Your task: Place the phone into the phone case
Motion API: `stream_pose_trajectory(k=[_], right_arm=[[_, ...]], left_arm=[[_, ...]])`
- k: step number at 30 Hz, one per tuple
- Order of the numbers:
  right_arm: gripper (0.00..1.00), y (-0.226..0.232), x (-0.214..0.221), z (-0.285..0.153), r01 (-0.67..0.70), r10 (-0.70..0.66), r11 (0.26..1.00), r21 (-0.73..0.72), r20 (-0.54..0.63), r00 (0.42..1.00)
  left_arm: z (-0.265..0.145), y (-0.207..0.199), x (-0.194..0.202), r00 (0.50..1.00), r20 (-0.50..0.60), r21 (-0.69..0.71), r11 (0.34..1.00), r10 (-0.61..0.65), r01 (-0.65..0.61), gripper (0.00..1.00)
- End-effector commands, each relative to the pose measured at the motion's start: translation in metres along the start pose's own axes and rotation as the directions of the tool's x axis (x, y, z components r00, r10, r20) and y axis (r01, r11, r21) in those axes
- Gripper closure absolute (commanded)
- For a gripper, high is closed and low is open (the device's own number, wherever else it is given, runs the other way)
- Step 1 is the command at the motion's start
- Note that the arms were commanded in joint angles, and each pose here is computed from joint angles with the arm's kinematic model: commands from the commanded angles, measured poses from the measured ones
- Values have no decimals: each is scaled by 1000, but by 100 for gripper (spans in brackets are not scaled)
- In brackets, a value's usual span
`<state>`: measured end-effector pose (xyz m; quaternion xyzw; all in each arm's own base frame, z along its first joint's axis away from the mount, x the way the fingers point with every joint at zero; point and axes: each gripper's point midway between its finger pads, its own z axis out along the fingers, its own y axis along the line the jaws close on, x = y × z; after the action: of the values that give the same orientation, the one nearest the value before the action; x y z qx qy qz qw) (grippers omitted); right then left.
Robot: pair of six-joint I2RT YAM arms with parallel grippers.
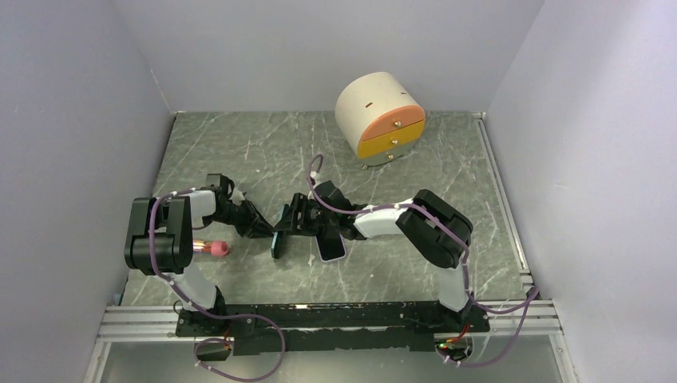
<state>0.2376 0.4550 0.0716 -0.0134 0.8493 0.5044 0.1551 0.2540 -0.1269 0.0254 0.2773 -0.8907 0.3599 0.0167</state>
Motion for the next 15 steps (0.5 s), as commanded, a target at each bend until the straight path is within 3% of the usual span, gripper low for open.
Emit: stream_pose_trajectory(k=[1,9,15], right_arm=[[41,29,-18,-9,51,-49,998,-36,60,997],[35,27,-19,-15,41,-38,999,-35,67,997],[61,24,-24,-20,48,-46,999,-14,81,996]], left_arm=[[-5,-12,7,1000,-6,47,999,15,-14,75],[-3,-14,7,1000,-6,41,999,20,-20,73],[3,-18,13,999,-28,15,999,44,-44,73]])
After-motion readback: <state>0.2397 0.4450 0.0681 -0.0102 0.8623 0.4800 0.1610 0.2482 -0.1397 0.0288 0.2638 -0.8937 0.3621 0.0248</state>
